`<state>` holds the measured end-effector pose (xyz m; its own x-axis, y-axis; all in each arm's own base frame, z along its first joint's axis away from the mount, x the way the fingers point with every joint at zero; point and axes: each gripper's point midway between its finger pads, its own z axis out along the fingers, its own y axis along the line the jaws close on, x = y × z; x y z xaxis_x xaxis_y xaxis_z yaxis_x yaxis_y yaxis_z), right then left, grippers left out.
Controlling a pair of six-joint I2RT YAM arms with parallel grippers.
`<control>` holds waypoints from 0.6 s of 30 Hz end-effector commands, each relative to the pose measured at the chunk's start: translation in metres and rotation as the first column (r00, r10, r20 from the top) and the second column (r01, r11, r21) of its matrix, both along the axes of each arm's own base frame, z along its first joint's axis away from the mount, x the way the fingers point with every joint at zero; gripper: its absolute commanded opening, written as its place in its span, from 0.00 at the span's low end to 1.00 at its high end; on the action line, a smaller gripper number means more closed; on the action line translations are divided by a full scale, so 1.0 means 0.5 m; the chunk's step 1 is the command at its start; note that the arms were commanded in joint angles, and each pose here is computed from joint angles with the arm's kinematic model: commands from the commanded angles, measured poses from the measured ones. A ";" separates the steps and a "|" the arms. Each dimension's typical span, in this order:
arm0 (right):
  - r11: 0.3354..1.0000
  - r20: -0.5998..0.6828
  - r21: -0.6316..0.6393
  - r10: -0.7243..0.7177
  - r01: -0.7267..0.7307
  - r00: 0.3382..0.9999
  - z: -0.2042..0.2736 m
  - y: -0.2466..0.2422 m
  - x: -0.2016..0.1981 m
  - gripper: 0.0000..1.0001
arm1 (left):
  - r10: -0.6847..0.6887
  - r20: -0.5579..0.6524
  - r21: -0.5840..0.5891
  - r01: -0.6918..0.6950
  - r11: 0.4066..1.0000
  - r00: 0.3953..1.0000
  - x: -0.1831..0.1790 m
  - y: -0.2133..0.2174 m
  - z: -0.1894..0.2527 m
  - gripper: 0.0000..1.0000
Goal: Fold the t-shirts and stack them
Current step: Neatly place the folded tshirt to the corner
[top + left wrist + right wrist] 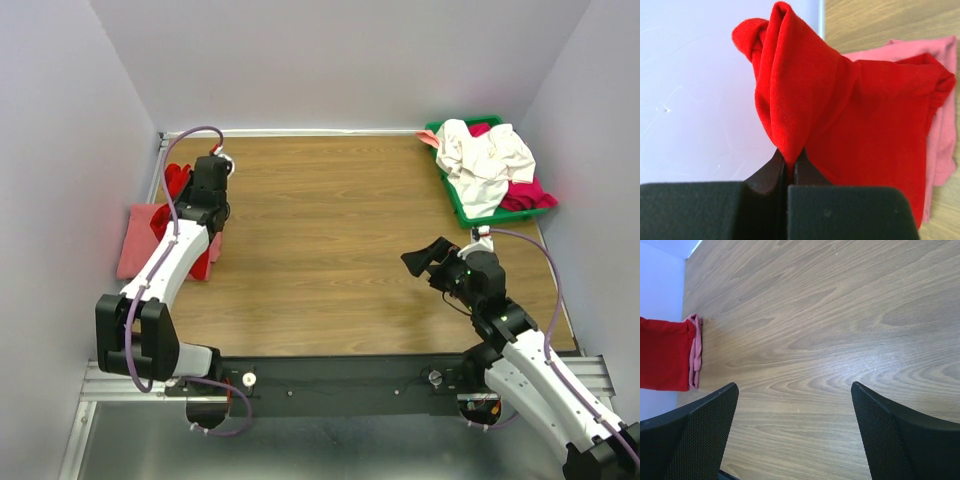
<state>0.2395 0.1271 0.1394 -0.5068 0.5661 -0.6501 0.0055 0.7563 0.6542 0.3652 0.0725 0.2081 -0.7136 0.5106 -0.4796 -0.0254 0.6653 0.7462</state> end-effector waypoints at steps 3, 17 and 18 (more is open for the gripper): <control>1.000 -0.010 -0.009 0.029 -0.029 1.000 -0.009 0.004 -0.013 1.00 | 0.078 0.083 0.037 -0.082 0.996 0.993 0.003 0.039 0.010 0.00; 1.000 -0.011 -0.011 0.019 -0.020 1.000 -0.010 0.001 -0.012 1.00 | 0.201 0.127 0.007 -0.203 0.979 0.971 0.049 0.087 -0.040 0.25; 1.000 -0.015 -0.013 0.018 -0.018 1.000 -0.012 0.000 -0.011 1.00 | 0.209 0.126 0.006 -0.211 0.977 0.970 0.050 0.092 -0.044 0.25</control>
